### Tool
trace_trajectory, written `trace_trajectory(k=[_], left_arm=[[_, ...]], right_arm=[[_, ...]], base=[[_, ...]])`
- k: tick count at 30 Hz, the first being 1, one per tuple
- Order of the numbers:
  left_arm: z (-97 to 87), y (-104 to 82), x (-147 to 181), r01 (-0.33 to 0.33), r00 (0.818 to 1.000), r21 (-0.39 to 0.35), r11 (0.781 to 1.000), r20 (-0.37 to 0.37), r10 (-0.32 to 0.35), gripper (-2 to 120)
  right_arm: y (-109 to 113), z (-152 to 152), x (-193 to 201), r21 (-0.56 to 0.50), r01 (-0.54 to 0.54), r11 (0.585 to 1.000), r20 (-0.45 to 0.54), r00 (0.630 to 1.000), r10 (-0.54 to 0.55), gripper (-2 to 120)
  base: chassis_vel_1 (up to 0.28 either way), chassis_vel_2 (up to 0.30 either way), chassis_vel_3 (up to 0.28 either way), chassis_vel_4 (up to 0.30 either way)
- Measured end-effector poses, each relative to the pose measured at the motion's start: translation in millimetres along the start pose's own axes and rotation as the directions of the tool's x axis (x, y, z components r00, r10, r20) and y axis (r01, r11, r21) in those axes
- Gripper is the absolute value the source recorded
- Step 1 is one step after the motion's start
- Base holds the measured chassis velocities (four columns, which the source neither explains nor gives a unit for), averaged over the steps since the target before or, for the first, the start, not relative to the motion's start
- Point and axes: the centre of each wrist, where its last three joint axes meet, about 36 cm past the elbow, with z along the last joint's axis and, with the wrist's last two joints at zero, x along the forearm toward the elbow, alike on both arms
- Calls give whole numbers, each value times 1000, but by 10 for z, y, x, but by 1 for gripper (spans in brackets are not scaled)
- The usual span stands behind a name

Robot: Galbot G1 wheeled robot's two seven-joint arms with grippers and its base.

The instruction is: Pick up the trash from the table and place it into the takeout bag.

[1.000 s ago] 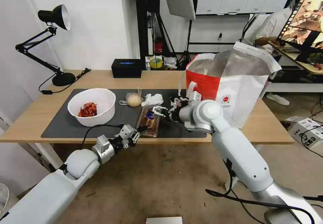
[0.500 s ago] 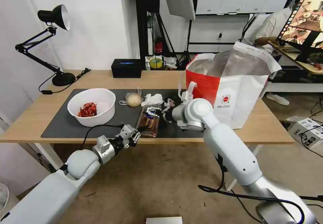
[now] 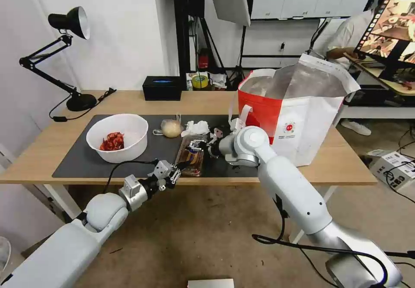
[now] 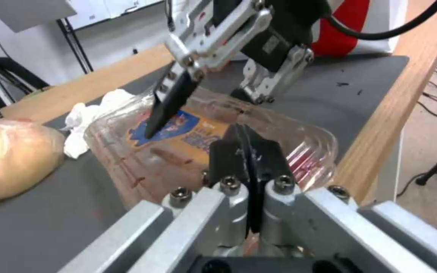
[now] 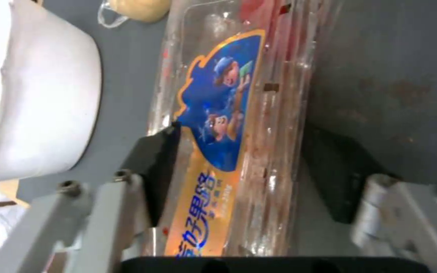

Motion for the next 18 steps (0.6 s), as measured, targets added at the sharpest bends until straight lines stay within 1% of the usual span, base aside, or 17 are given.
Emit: trace_trajectory(k=[1,3,5,6,7,9,10,11,13,15,16,18], left_arm=[[5,-9,0,-1,1000,2,1000,0,1,0],[6,-11,1,-1,1000,3,1000,0,1,0],[9,-9,13,3,1000,4,1000,0,-3,0],[9,-9,13,3,1000,4,1000,0,-3,0],[10,-8,17,4,1000,4,1000,0,-4,0],[5,6,29,8,1000,4,1000,3,-8,0],[5,6,29,8,1000,4,1000,3,-8,0],[1,10,32,8,1000,4,1000,5,-8,0],[-20,33,50,11,1000,5,1000,12,-11,0],[-32,41,56,13,1000,4,1000,15,-13,0],[-48,54,71,16,1000,3,1000,18,-16,0],[-62,68,91,21,1000,2,1000,21,-21,0]], right_arm=[[-5,6,-7,-1,-1,1000,-2,1000,1,51],[-6,9,-11,-1,-1,1000,-3,1000,1,49],[-9,32,-30,-2,-1,1000,-9,1000,1,37],[-9,32,-30,-2,-1,1000,-9,1000,1,37],[-15,33,-31,-4,-1,1000,-9,1000,1,34],[-33,47,-38,-9,-1,1000,-11,1000,1,22],[-33,47,-38,-9,-1,1000,-11,1000,1,22],[-38,50,-40,-10,0,1000,-12,1000,0,19],[-53,50,-36,-14,2,1000,-12,1000,-2,8],[-55,48,-34,-14,3,1000,-11,1000,-3,6],[-59,44,-30,-15,4,1000,-10,1000,-4,1],[-63,40,-25,-16,4,1000,-9,1000,-4,0]], base=[[0,0,0,0],[0,0,0,0],[0,0,0,0],[0,0,0,0],[0,0,0,0],[0,0,0,0],[0,0,0,0],[0,0,0,0],[0,0,0,0],[0,0,0,0],[0,0,0,0],[0,0,0,0]])
